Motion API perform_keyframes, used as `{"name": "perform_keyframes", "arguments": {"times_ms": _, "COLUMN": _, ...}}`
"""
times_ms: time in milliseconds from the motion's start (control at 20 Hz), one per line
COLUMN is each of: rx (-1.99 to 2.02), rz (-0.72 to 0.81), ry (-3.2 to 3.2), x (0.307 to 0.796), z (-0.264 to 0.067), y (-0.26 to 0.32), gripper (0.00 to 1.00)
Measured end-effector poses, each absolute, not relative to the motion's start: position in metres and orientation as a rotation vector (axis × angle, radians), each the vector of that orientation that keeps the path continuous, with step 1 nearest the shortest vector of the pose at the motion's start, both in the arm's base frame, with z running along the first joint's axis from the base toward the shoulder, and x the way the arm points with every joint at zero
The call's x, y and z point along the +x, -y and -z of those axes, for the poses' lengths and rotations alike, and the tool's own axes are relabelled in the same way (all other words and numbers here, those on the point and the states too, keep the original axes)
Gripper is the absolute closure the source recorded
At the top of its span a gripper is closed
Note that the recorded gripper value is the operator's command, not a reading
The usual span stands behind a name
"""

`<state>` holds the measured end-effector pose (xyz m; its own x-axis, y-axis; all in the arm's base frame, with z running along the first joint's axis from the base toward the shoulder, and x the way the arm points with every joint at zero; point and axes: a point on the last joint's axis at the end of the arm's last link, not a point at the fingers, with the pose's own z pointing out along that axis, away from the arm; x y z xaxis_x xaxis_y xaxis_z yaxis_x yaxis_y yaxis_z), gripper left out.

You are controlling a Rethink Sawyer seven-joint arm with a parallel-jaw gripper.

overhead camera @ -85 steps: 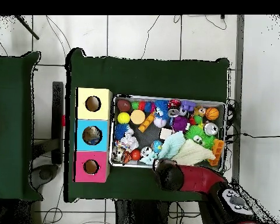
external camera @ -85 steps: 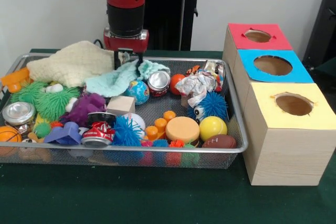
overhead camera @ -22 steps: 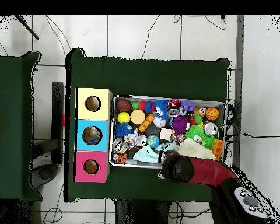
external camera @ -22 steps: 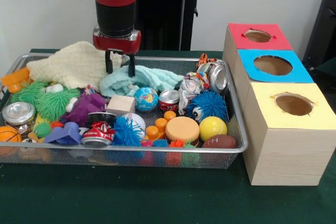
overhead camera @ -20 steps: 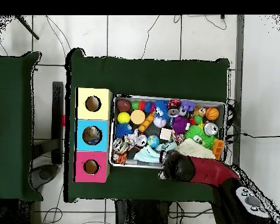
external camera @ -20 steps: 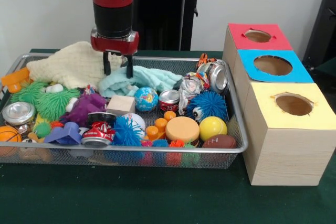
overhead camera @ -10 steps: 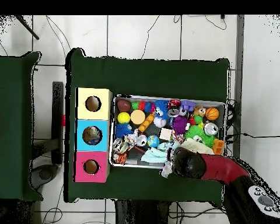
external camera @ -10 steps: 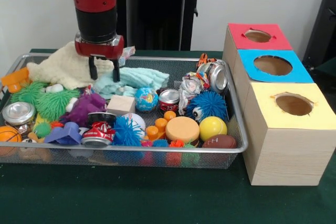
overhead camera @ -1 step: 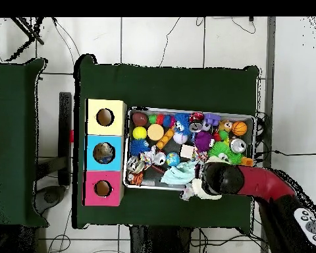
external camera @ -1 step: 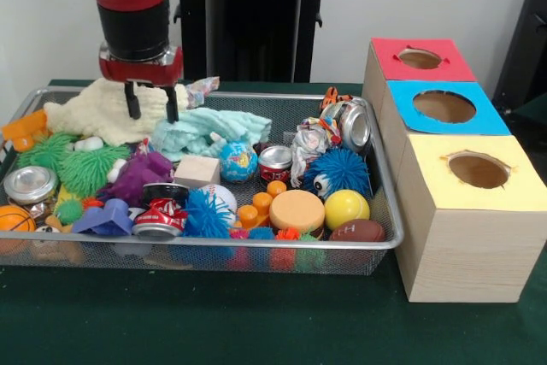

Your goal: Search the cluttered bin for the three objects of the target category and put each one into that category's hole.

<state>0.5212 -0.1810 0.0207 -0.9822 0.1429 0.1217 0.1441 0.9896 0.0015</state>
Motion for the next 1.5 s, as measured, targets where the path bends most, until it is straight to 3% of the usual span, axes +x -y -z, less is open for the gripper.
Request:
{"name": "perform_keyframes", "arguments": {"times_ms": 400, "rx": -0.156, "rz": -0.011, "ry": 3.059, "x": 0.554, "z": -0.031, "y": 0.202, "gripper": 0.0}}
{"name": "perform_keyframes", "arguments": {"times_ms": 1500, "rx": -0.087, "rz": 0.01, "ry": 3.066, "x": 0.571, "z": 0.041, "y": 0.208, "gripper": 0.0}}
